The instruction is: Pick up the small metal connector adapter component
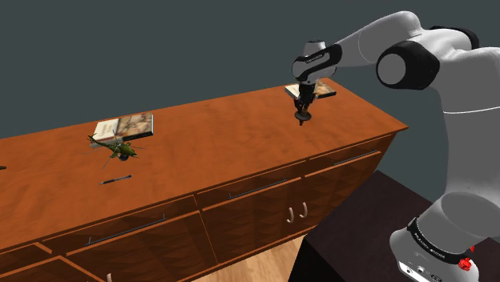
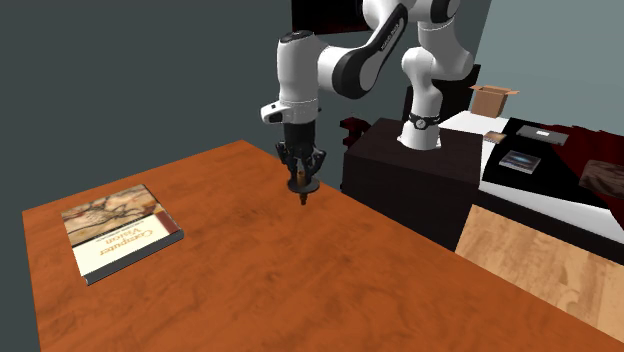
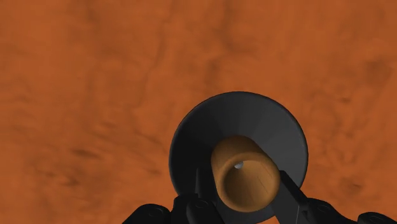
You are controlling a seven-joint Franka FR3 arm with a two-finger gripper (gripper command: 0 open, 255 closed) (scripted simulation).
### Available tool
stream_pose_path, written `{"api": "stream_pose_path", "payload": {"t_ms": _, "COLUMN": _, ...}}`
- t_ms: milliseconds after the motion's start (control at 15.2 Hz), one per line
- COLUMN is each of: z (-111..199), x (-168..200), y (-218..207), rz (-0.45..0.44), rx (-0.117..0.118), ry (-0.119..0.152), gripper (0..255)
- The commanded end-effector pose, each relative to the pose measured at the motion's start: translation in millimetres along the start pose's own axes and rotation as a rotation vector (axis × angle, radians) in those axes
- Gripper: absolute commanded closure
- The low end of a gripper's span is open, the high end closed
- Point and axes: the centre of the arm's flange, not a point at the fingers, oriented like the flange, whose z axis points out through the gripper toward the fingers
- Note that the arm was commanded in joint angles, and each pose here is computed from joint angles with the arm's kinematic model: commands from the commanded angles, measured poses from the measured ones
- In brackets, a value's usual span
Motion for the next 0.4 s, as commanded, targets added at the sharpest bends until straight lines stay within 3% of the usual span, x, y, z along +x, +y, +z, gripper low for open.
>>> {"api": "stream_pose_path", "payload": {"t_ms": 0, "z": -10.8, "x": 0.7, "y": -0.5, "rz": 0.000, "rx": 0.000, "ry": 0.000, "gripper": 255}}
{"api": "stream_pose_path", "payload": {"t_ms": 330, "z": -27.4, "x": 0.7, "y": -0.6, "rz": 0.000, "rx": 0.000, "ry": 0.000, "gripper": 255}}
